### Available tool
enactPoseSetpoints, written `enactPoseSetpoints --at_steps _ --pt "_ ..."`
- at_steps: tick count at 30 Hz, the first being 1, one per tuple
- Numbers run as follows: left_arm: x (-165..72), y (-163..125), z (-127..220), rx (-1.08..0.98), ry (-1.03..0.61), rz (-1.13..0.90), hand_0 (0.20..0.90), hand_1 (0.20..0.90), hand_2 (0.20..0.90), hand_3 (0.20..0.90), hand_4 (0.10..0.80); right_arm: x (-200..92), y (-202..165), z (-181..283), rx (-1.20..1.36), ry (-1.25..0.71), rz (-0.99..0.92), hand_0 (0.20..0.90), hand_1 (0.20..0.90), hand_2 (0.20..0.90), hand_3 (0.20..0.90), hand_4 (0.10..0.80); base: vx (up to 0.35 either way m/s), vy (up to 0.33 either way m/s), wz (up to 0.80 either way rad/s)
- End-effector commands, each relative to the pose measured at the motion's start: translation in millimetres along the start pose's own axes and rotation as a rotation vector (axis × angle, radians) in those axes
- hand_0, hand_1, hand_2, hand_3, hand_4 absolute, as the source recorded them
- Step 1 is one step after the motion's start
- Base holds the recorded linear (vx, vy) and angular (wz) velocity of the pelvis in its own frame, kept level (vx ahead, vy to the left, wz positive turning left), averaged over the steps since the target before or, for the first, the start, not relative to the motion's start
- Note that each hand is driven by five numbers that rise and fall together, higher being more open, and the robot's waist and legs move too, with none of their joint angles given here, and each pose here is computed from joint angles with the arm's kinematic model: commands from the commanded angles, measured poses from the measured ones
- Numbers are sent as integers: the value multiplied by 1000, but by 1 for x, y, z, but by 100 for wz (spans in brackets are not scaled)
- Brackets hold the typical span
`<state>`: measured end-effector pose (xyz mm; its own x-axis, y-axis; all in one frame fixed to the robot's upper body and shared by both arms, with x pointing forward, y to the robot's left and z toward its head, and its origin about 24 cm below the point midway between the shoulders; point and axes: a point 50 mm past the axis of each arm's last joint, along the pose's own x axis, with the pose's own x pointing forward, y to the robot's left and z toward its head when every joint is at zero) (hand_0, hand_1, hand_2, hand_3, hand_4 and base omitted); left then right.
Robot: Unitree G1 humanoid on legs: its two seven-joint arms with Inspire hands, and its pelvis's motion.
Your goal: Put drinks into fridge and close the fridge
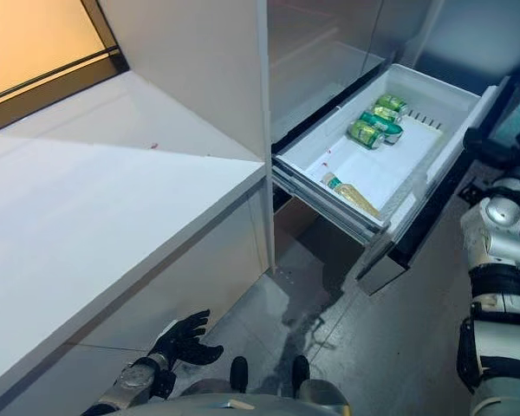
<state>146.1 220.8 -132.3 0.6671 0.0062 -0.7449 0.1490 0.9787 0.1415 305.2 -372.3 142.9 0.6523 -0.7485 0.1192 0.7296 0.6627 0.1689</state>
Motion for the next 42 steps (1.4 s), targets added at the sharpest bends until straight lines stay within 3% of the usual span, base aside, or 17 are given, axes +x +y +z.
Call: enactPoseSetpoints --at_steps 1,5,11,20,26,42 --pt "-2 -5 -6 51 2 -18 900 900 900 900 800 2 2 33 195 -179 16 900 900 900 900 800 -8 13 -13" --pt "-1 -7 -3 67 -11 -31 900 900 900 900 800 -5 11 6 349 -50 98 900 900 900 900 800 -6 4 -5" --pt "1 -8 5 73 -42 -29 900 900 900 900 800 -12 22 -9 371 23 204 900 900 900 900 800 11 -18 5" --pt "12 6 57 34 -210 73 900 900 900 900 800 -19 74 45 489 -168 443 900 900 900 900 800 -209 -44 6" --pt "11 1 54 23 -216 81 900 900 900 900 800 -25 90 57 559 -157 505 900 900 900 900 800 -7 41 10" --pt "6 -15 42 32 -213 6 900 900 900 900 800 -50 161 76 352 -112 987 900 900 900 900 800 84 56 2"
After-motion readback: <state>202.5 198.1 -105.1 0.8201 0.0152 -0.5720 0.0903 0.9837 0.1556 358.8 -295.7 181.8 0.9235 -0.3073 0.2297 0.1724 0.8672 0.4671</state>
